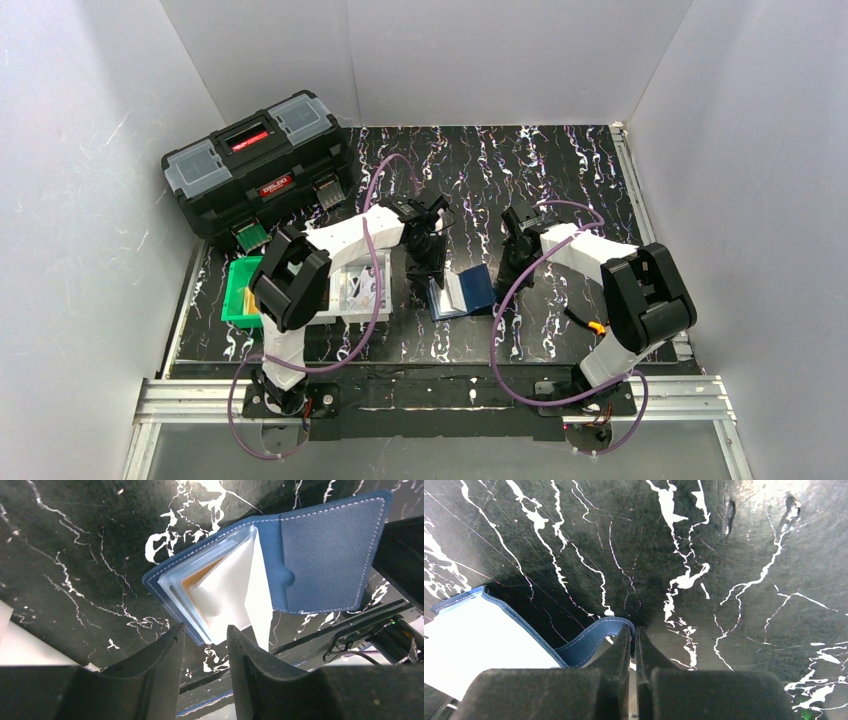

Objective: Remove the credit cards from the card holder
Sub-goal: Open the card holder at the center of the board.

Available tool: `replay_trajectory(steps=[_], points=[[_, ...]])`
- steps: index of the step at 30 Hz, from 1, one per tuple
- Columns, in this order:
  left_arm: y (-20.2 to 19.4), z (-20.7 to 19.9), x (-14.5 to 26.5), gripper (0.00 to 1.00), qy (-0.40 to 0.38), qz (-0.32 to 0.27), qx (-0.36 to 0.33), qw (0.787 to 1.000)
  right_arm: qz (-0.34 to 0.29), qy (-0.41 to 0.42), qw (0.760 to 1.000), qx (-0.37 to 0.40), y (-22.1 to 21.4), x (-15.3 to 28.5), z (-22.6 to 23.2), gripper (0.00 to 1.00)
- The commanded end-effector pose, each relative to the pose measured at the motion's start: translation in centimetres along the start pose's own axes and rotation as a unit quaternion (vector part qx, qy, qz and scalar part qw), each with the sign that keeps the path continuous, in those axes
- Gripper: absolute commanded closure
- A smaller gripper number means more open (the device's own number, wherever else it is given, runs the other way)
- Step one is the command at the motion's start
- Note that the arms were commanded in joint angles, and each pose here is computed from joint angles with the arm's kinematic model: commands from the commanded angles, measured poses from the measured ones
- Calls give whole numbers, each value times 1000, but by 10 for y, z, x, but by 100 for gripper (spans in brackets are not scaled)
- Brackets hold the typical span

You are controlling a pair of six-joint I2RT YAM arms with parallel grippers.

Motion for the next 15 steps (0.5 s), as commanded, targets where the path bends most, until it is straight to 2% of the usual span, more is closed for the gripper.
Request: replay_trajectory(steps=[1, 10, 15], points=[[5, -12, -1, 66, -11, 2, -7, 1000, -22, -13, 1000, 9, 8, -17, -3, 99], [14, -37, -8, 69, -30, 0, -29, 999, -34, 1, 999, 18, 9, -1, 0, 98], [17, -48, -13, 70, -44, 6, -32, 999, -45, 12, 999, 28, 11, 14, 4, 79]])
Point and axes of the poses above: each gripper's point midway between its finger pads, its own x axis back along the fingers, its own z axis along the line the jaws close on, y = z × x, the point moved 9 cm from there along x, back along the fingers, and after that the axes turned 10 degrees about -x, right-handed, at the moved point
